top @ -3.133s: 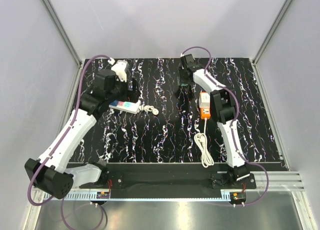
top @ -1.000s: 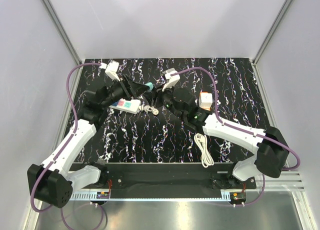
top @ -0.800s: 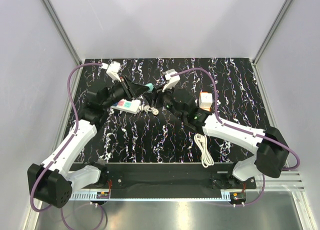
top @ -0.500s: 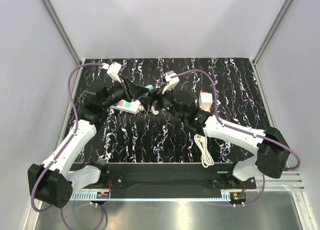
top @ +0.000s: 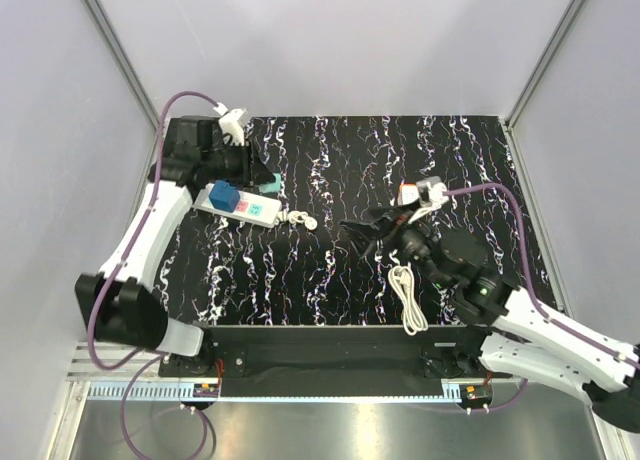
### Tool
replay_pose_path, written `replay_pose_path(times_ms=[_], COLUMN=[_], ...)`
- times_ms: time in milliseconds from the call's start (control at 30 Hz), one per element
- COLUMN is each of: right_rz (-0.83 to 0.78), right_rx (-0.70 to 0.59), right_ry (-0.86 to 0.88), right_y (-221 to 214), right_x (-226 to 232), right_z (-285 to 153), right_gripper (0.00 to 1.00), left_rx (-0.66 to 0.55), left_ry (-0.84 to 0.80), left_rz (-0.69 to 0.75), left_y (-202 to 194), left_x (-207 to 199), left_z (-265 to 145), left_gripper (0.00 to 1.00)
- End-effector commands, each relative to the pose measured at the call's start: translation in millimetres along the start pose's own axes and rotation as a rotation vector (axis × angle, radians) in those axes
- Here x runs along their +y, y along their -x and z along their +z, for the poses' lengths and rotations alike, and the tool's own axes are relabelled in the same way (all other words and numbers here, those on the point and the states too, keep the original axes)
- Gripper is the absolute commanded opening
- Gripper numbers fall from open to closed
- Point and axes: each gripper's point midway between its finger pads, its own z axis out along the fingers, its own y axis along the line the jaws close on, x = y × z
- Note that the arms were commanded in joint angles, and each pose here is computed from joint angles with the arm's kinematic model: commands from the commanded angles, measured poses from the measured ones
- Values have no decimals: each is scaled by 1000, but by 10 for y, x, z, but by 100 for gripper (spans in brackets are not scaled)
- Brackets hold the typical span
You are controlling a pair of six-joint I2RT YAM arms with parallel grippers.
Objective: Insert the plug
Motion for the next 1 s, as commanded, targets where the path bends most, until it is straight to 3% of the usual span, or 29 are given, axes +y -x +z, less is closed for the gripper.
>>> replay_pose_path(times_ms=[0,100,167,367,533,633,733,800,967], right_rz=[3,-21,-41,-66,-63,-57,-51,-52,-38], right_rx=[-27,-49,-49,-57,-41,-38,-33,-31,-41], right_ry=[-131,-130,-133,-221,-218,-204,-200,-208,-206], right_y=[-2,94,111,118,85,86,63,42,82], right_x=[-289,-297,-310,-475,-456,-426,-425,-448,-429], right_z=[-190,-306,-342,-336,-290,-287,-291,-293,-294], right_gripper=[100,99,100,100,100,100,100,100,100], left_rx=[146,185,194,148,240,307,282,187,14], left_ry=[201,419,463,628,577,701,741,767,643], left_rz=[33,69,72,-110,-9,6,-96,-229,-510], left_y=[-191,-123,-47,25,-32,-46,-44,32,150], left_x=[423,815,883,1074,1071,1295,1329,1291,1032], left_z=[2,-27,-36,76,296,213,245,290,543], left_gripper=[0,0,0,0,0,0,0,0,0])
